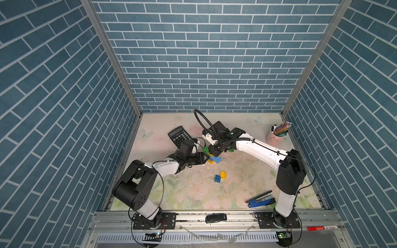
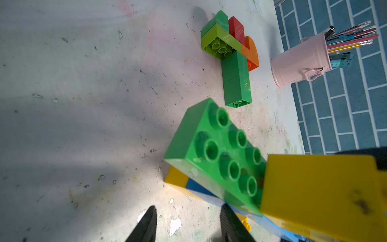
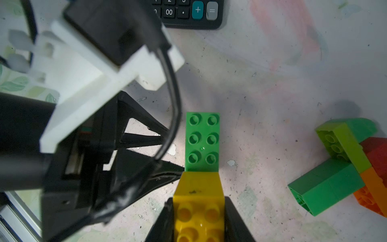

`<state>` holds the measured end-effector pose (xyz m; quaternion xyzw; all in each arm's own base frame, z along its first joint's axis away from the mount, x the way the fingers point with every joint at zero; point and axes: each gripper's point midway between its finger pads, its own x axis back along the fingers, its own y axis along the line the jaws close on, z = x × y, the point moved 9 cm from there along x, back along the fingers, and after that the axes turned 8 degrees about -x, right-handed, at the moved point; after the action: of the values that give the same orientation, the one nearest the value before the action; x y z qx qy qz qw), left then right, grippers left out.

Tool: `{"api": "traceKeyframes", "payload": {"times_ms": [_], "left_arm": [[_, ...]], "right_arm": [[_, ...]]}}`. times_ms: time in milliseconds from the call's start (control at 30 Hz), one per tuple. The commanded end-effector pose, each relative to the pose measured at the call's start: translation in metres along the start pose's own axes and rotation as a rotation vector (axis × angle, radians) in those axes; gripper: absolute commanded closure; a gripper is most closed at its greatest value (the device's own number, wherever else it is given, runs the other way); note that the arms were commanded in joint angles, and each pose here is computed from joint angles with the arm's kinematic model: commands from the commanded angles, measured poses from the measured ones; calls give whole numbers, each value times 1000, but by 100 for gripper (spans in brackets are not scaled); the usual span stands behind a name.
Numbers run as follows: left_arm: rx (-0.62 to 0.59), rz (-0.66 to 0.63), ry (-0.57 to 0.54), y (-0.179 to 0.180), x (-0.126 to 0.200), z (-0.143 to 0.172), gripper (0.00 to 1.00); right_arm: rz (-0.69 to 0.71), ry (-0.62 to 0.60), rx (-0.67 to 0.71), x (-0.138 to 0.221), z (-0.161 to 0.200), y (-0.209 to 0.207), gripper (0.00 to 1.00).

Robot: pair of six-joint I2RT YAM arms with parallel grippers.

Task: Assemble a fork with lego
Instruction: Assemble the lego brick with the lego brick.

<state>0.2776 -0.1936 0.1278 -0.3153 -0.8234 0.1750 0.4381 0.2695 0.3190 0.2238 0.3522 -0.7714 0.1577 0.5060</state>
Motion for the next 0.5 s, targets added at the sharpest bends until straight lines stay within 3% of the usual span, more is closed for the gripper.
{"api": "traceKeyframes", "payload": {"times_ms": [0,200,467], "left_arm": [[-22,27,-25,-8,-2,-11,49],[-23,25,-22,-9,-2,-11,49],[-24,25,-25,-9,-1,-11,49]], "right_arm": [[36,288,65,-37,44,-4,100],[38,319,77,-46,49,-4,100],[-23,366,-12,-49,51,1,100]]}}
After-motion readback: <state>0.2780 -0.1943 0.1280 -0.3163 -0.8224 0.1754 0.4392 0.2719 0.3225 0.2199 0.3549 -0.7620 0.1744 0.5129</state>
